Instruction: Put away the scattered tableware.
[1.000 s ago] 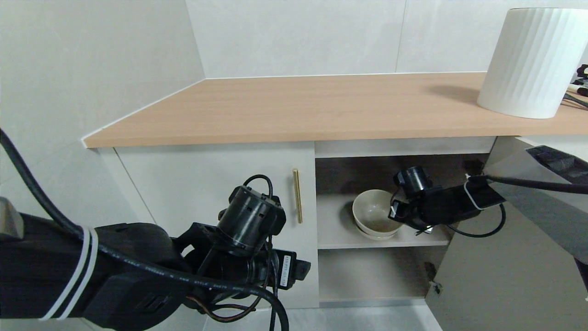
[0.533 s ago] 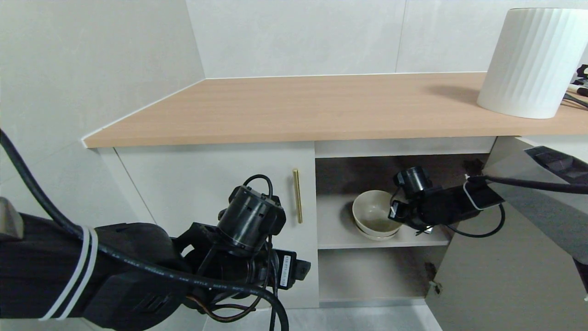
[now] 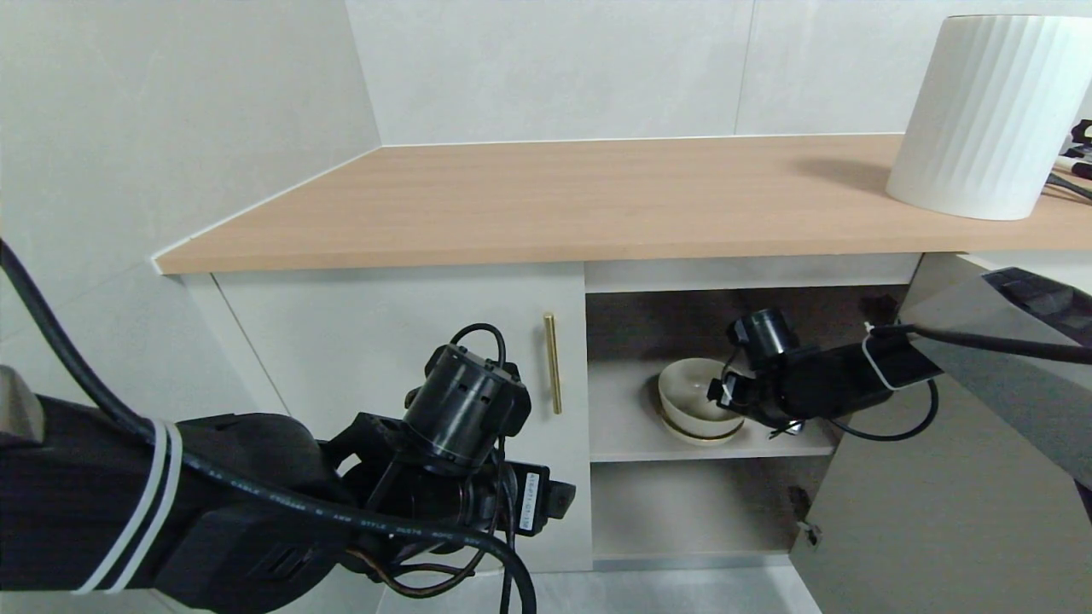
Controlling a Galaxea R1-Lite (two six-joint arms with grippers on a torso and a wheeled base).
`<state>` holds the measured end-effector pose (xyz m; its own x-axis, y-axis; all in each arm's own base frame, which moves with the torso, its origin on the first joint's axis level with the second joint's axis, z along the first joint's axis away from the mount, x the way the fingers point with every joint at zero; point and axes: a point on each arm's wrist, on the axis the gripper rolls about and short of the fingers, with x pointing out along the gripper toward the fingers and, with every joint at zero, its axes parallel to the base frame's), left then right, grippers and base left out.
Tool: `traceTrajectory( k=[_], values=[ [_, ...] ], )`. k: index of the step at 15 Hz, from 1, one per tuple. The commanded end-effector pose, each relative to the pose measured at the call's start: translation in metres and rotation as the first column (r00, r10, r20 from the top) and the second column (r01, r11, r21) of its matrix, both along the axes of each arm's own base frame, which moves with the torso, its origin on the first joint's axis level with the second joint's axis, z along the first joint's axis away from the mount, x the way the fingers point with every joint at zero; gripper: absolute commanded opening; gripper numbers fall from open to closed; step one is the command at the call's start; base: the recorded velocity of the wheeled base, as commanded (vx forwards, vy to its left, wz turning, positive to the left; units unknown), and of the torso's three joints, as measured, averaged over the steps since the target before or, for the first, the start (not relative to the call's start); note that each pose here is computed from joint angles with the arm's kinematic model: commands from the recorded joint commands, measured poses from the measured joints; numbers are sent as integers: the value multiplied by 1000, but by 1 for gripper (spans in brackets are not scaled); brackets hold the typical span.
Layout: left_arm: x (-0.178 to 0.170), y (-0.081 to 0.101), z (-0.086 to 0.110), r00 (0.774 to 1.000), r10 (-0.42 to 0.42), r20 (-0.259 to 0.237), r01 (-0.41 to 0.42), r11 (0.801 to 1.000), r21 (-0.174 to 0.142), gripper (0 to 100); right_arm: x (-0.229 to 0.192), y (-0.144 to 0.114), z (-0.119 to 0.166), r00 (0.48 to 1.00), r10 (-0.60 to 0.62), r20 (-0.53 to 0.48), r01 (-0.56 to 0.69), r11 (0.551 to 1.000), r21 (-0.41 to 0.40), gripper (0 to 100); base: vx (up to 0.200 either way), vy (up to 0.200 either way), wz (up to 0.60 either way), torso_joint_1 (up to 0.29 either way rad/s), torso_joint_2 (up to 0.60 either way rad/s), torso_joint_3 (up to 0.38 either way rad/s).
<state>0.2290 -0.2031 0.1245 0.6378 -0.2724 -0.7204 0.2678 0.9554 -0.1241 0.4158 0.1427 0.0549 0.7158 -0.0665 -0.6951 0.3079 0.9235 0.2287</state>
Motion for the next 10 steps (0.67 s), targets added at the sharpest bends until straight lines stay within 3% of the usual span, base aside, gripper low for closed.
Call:
traceTrajectory(
  k=[1,6,10],
  values=[
    [0,0,-1,1000,1,-2,-1,1000,1,100,-14,8,19,999,29,23,-29,1000,10,100,0,0,0,0,0,0],
    [0,1,2,1000,3,4,-3,1000,-4,100,-73,18,65,988,144,53,-146,989,39,100,0,0,0,0,0,0],
    [-1,2,4,1000,5,10,-5,1000,-9,100,-103,30,73,963,266,38,-266,964,-10,100,0,0,0,0,0,0]
  ],
)
